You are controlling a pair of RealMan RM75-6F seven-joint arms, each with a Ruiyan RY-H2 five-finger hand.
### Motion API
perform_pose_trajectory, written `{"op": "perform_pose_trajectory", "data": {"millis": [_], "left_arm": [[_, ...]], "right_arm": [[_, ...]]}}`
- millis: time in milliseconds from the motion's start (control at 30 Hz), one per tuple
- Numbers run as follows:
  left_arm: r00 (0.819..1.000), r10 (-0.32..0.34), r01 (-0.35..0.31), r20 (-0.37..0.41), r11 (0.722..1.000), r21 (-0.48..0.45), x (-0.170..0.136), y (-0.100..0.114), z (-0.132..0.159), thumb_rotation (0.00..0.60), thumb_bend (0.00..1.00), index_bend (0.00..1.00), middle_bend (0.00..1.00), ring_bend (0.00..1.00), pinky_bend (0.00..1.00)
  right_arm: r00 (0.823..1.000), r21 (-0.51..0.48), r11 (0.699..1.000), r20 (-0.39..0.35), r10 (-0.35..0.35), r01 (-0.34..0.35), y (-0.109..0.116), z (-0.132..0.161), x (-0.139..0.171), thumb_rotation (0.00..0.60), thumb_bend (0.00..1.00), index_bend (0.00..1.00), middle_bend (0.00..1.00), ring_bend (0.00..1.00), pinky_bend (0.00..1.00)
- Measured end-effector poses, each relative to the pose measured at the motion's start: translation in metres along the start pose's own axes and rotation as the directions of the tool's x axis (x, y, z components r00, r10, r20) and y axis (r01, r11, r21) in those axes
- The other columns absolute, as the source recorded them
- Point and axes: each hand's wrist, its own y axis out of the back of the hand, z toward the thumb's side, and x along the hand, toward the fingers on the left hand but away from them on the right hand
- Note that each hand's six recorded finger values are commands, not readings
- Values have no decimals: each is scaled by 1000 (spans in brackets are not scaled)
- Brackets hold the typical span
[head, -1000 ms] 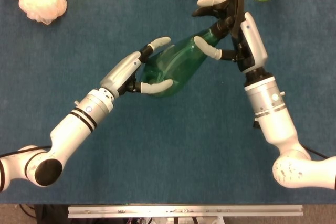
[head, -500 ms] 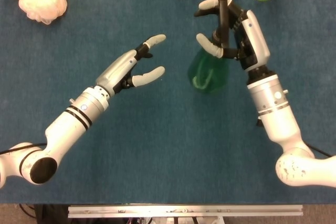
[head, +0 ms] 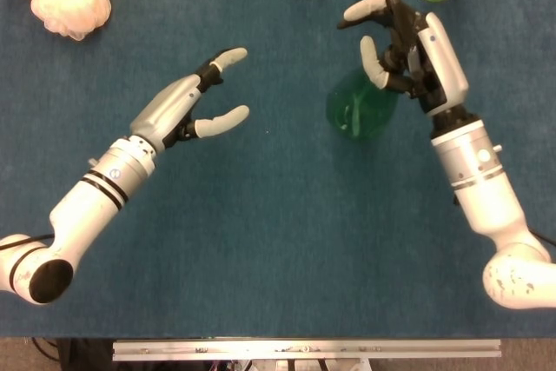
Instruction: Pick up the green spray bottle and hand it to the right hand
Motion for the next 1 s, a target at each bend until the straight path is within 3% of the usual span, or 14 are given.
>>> {"op": "perform_pose_trajectory", "data": {"millis": [667,1000], "left_arm": [[1000,1,-4,16,979,203,-13,10,-7,147,151,0,0,0,138],[998,48,-55,28,938,343,-20,23,-17,239,151,0,0,0,138]], "right_arm": [[1000,69,997,-13,-18,19,23,4,19,600,505,587,455,347,240],[998,120,990,-13,-67,68,53,5,32,600,505,587,455,347,240]]}}
